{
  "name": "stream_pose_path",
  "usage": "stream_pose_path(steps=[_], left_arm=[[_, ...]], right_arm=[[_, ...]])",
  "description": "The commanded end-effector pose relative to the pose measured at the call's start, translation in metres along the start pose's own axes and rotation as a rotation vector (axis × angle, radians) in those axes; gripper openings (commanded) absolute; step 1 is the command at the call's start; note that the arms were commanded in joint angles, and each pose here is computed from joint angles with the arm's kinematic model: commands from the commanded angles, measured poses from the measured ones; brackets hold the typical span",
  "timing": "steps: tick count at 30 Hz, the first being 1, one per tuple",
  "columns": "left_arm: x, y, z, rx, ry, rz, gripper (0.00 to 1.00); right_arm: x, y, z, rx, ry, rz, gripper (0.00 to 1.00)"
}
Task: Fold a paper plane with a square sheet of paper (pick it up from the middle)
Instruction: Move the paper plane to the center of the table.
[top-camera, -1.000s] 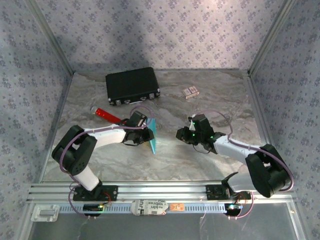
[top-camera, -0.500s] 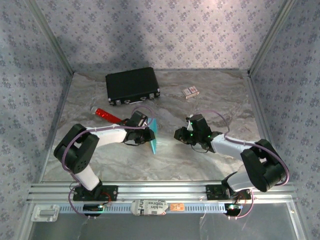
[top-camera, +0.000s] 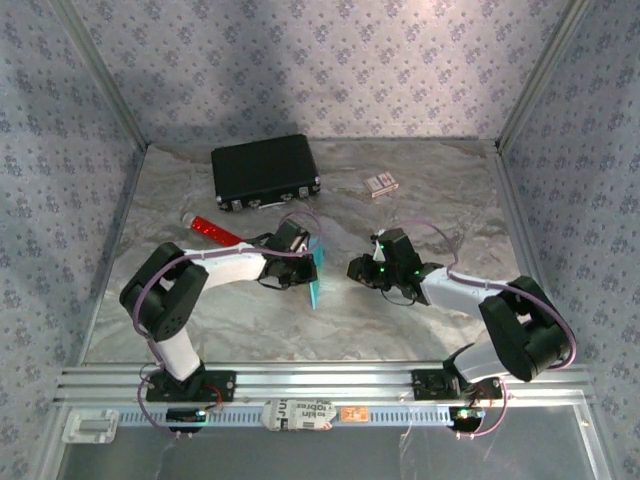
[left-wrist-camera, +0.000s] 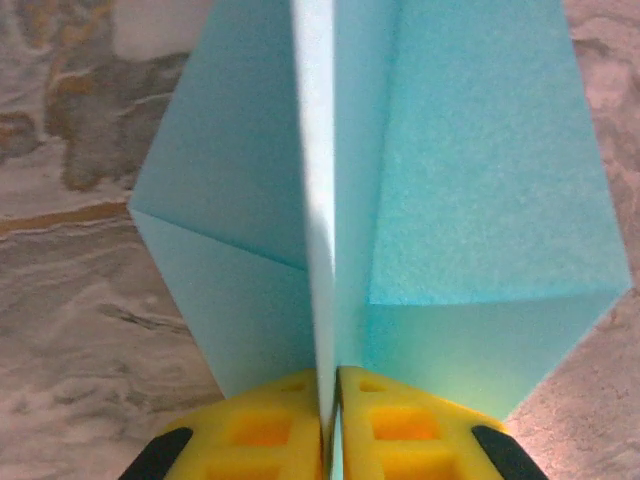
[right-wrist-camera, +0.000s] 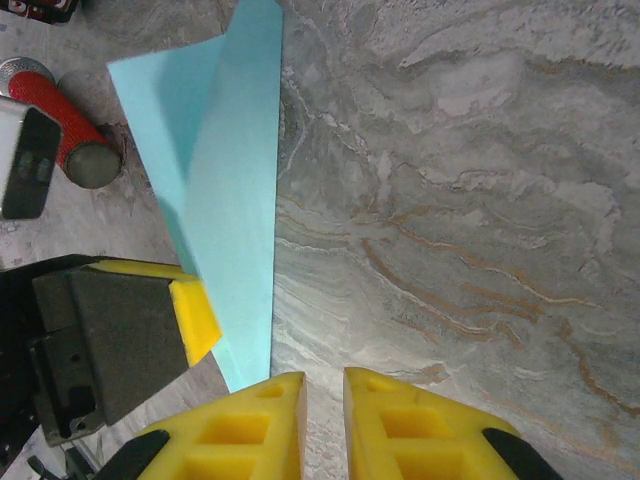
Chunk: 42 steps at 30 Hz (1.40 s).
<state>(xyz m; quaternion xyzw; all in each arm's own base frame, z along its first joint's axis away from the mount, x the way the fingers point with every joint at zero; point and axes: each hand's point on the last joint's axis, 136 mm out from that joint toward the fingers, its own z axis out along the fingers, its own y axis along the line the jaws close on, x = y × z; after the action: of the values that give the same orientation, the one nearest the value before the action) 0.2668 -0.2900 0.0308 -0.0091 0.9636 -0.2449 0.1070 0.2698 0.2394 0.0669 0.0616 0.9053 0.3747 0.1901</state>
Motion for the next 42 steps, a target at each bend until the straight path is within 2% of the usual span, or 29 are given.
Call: stream_pose_path(steps=[1, 6, 12, 20, 29, 42], left_arm=[[0.001, 0.004, -0.006, -0.131, -0.002, 0.091, 0.09], [-0.001, 0.009, -0.02, -0.277, -0.021, 0.143, 0.06], [0.004, 0.011, -0.025, -0.353, -0.01, 0.178, 0.06], [0.013, 0.014, -0.013, -0.363, 0.025, 0.184, 0.06], [0.016, 0.013, -0.01, -0.35, 0.033, 0.18, 0.15], [0.019, 0.013, -0.006, -0.346, 0.046, 0.183, 0.18]], right_arm=[[-0.002, 0.005, -0.001, -0.012, -0.009, 0.0, 0.18], [-0.001, -0.002, -0.007, 0.005, -0.024, 0.004, 0.18], [-0.001, -0.009, -0.016, 0.019, -0.043, 0.014, 0.19], [-0.001, -0.011, -0.018, 0.023, -0.049, 0.018, 0.19], [-0.001, -0.013, -0.018, 0.027, -0.046, 0.022, 0.19], [0.0, -0.014, -0.016, 0.028, -0.04, 0.022, 0.19]])
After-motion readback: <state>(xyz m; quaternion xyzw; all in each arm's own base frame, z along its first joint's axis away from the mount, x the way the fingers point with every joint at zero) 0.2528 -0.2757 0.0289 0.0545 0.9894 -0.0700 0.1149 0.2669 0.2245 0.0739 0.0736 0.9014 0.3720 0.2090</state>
